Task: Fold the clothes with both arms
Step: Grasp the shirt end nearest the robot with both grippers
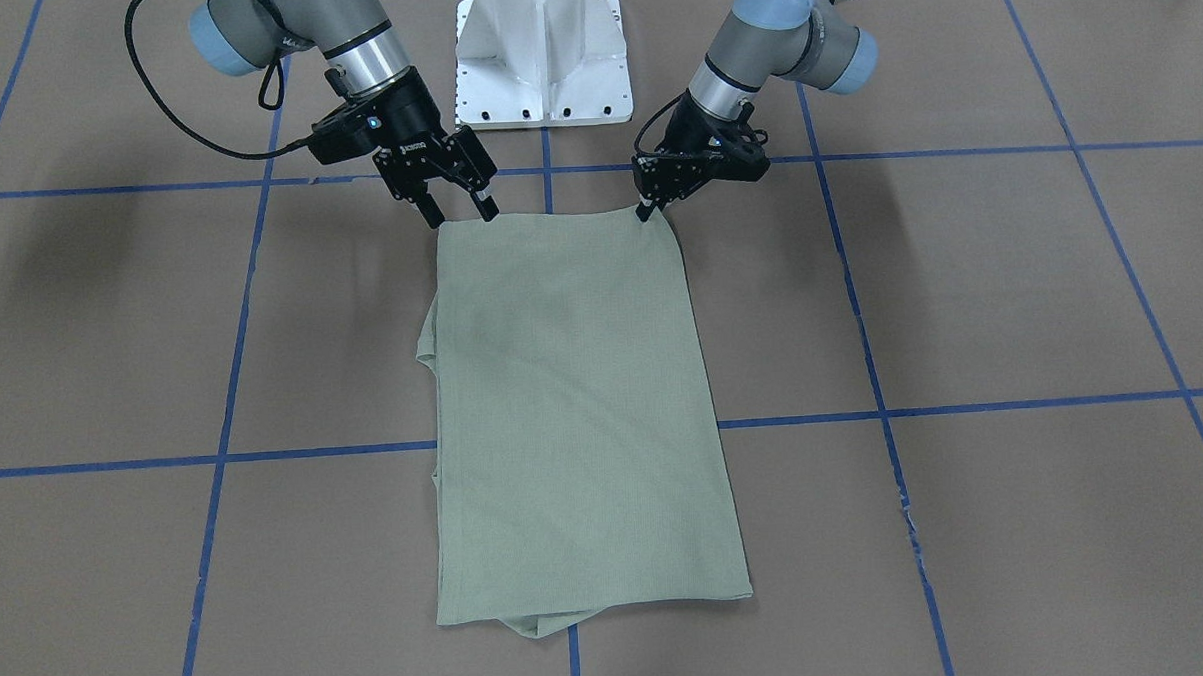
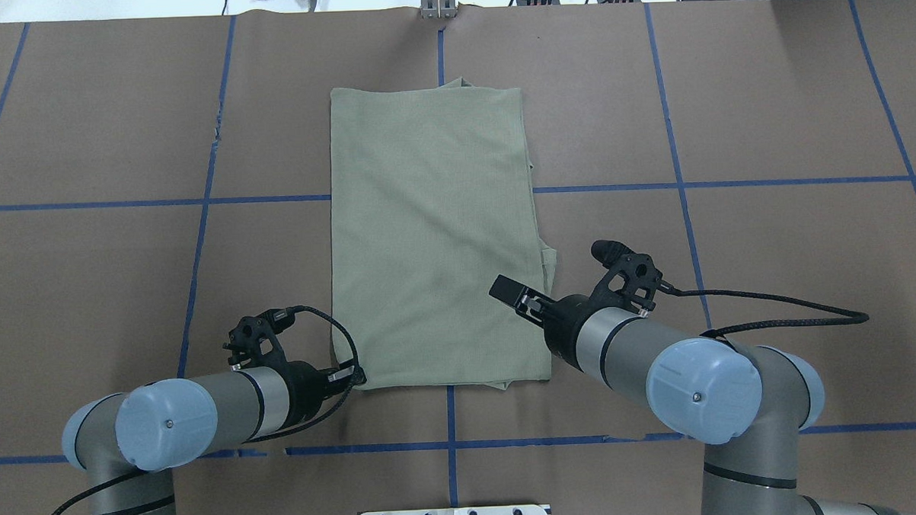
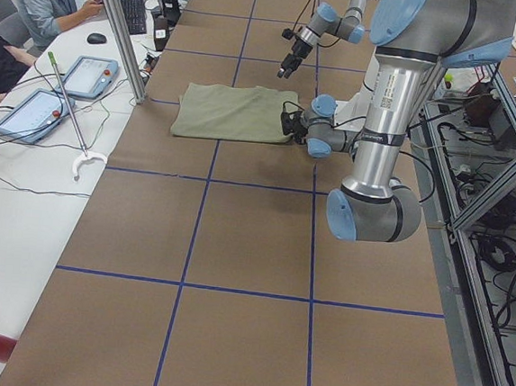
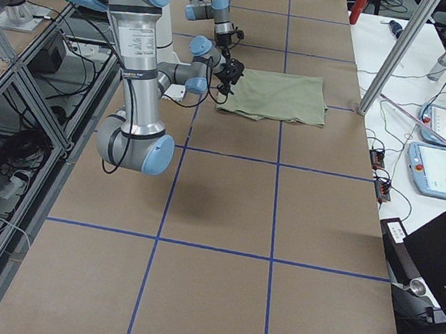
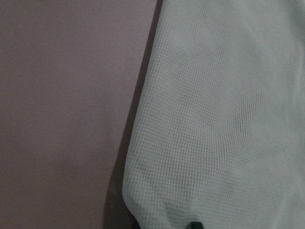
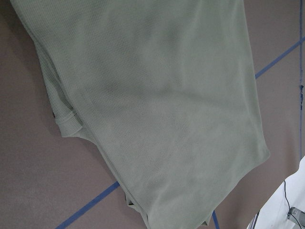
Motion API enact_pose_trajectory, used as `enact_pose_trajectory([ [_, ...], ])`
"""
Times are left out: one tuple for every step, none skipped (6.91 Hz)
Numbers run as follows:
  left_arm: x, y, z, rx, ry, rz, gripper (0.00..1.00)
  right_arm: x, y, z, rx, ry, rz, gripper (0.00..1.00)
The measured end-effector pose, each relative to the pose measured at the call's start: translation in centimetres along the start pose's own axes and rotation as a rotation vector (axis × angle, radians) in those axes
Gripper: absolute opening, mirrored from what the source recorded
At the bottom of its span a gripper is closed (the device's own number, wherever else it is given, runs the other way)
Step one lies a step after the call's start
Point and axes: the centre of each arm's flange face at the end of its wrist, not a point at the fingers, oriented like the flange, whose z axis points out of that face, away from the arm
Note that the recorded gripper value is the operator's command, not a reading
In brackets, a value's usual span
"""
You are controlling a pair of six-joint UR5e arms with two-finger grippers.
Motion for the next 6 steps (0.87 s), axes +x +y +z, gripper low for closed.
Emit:
enact_pose_trajectory([
  [0.1, -0.1, 0.0, 0.002, 0.002, 0.0, 0.0, -0.2, 0.4, 0.4, 0.007, 0.007, 0.017, 0.89],
  [0.2, -0.1, -0.1, 0.003, 0.004, 0.0, 0.0, -1.0, 1.1, 1.0, 0.031, 0.042, 0.056, 0.89],
  [0.3, -0.1, -0.2, 0.003, 0.008, 0.0, 0.0, -1.7, 1.9, 1.8, 0.054, 0.105, 0.085, 0.89],
  [0.5, -0.2, -0.3, 0.003, 0.013, -0.001, 0.0, -1.7, 2.9, 2.6, 0.068, 0.161, 0.094, 0.89],
  [0.7, -0.2, -0.5, 0.003, 0.017, -0.002, 0.0, -0.7, 4.0, 3.8, 0.073, 0.206, 0.094, 0.89],
  [0.9, -0.3, -0.7, 0.004, 0.022, -0.002, 0.0, 0.3, 5.3, 4.8, 0.071, 0.236, 0.093, 0.89],
])
